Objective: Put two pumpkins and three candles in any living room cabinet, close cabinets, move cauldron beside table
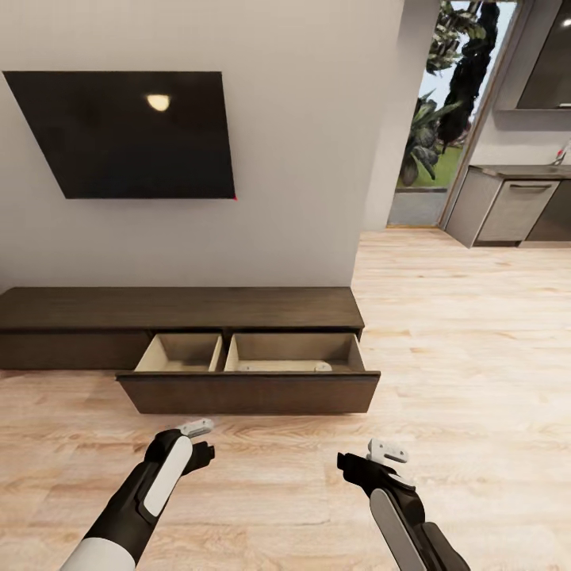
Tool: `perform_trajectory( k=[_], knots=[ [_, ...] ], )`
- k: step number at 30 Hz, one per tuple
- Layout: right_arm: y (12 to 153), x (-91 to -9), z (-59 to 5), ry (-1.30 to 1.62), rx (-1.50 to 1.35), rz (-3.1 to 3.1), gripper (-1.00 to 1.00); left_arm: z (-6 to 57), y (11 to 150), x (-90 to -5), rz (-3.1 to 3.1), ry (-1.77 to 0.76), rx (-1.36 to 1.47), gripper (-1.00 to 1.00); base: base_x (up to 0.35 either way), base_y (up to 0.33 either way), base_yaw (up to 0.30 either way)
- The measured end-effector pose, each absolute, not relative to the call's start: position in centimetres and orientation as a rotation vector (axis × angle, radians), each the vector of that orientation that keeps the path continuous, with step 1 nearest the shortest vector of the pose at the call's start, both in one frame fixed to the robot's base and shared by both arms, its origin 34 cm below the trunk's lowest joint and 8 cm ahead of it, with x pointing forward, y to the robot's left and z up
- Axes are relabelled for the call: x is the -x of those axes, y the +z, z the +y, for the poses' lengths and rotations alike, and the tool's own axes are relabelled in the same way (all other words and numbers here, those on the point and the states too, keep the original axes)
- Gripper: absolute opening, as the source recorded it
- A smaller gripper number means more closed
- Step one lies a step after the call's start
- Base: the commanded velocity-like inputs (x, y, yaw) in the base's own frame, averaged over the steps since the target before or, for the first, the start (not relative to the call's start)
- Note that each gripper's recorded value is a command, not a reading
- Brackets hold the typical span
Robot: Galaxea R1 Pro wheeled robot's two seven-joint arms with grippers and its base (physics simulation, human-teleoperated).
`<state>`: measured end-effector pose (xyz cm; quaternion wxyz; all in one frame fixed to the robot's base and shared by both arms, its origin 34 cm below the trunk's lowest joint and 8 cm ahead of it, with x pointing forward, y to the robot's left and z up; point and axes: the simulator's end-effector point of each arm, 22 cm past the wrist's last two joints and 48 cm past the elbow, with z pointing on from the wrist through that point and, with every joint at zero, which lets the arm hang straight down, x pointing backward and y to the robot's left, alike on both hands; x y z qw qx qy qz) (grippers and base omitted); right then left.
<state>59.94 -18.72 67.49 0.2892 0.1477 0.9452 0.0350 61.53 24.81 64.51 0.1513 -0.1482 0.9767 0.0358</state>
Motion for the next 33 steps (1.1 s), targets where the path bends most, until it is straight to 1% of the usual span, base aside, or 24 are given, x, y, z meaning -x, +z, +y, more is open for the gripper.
perform_trajectory(
  k=[20, 33],
  knots=[
    [64.3, -60.0, -18.6, 0.096, -0.393, 2.516, 1.0, 24.9, 61.2, -61.6, 2.795, 0.087, 0.445, 1.0, 0.0, 0.0, 0.0],
    [62.0, -60.2, -18.8, 0.087, -0.418, 2.477, 1.0, 23.9, 58.1, -62.4, 2.699, 0.129, 0.436, 1.0, 0.0, 0.0, 0.0]
  ],
)
